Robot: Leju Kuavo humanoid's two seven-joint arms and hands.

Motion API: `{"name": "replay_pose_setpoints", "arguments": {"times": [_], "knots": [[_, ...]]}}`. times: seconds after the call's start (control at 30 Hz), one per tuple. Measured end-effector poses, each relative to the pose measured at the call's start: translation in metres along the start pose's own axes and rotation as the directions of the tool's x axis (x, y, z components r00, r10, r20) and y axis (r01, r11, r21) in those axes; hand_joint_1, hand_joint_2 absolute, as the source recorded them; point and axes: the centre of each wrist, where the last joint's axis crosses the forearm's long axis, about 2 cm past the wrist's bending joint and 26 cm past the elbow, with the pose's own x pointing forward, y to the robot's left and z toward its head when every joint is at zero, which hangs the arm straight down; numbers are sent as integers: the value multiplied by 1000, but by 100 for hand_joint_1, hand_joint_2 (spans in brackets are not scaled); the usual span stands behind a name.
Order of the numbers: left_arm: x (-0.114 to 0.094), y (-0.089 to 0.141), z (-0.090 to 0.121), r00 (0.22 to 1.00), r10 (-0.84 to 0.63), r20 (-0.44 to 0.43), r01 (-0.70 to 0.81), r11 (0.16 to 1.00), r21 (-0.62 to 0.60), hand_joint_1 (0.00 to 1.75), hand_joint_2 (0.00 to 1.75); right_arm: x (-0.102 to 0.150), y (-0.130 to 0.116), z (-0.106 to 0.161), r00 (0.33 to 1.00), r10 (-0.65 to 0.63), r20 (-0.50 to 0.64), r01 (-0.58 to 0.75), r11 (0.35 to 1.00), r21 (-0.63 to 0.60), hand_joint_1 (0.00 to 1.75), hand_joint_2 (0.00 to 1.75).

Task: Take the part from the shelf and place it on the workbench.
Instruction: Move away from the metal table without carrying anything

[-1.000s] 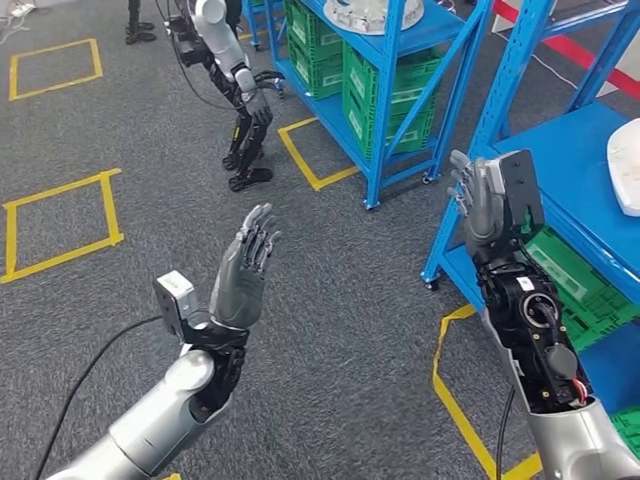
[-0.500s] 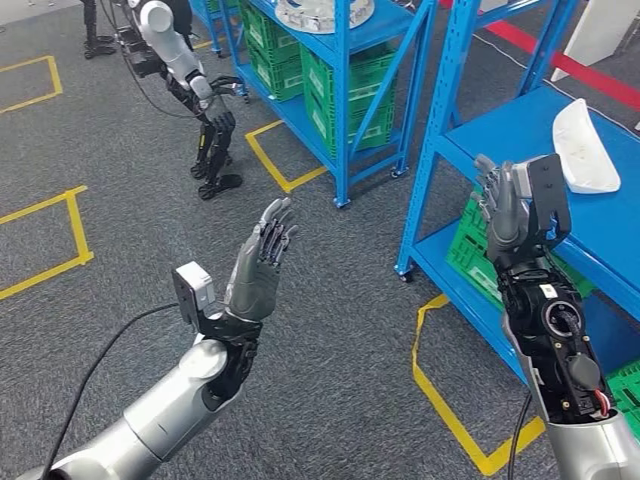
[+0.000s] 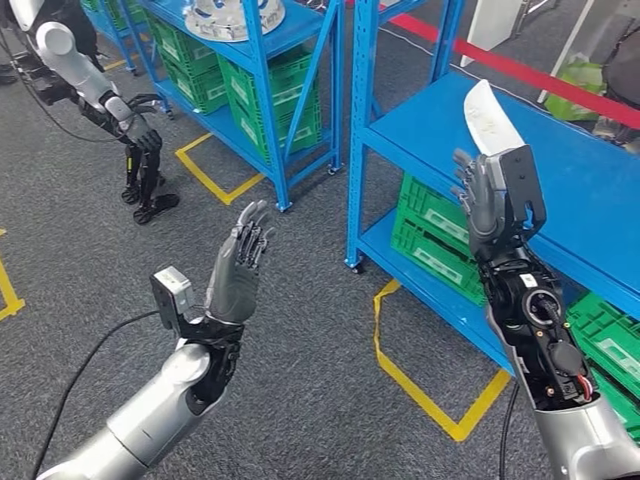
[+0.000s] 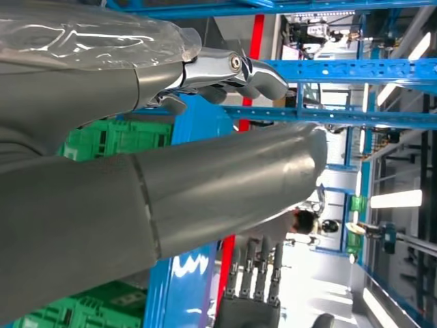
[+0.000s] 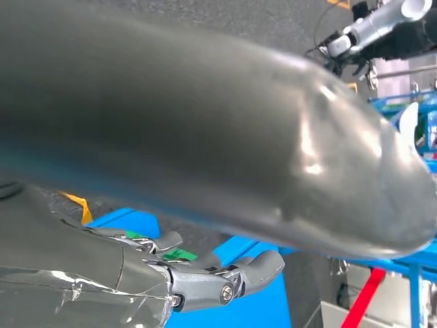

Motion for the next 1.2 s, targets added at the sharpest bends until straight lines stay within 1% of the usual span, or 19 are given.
{"name": "replay_pose_setpoints", "arguments": {"times": [0.1,0.27,0.6,0.77,1.0,1.2], "knots": [[-2,1,4,1000,-4,-20,4,1000,13,0,0,0,2,-2,1000,0,13,0,1000,7,0,0],[-7,2,18,998,-11,-61,13,999,35,0,0,-3,5,1,1000,-3,1,3,1000,16,0,0],[-1,4,17,999,-14,-53,17,998,53,0,0,-6,10,4,1000,-11,-6,11,999,34,0,0],[-4,6,24,998,-19,-66,23,998,59,0,0,-7,14,5,1000,-20,-9,21,999,37,0,0],[2,7,17,999,-20,-38,22,998,56,0,0,-8,17,6,1000,-24,-12,24,999,38,0,0],[1,4,19,999,-11,-40,14,998,55,0,0,-9,17,8,1000,-20,-14,21,999,36,0,0]]}}
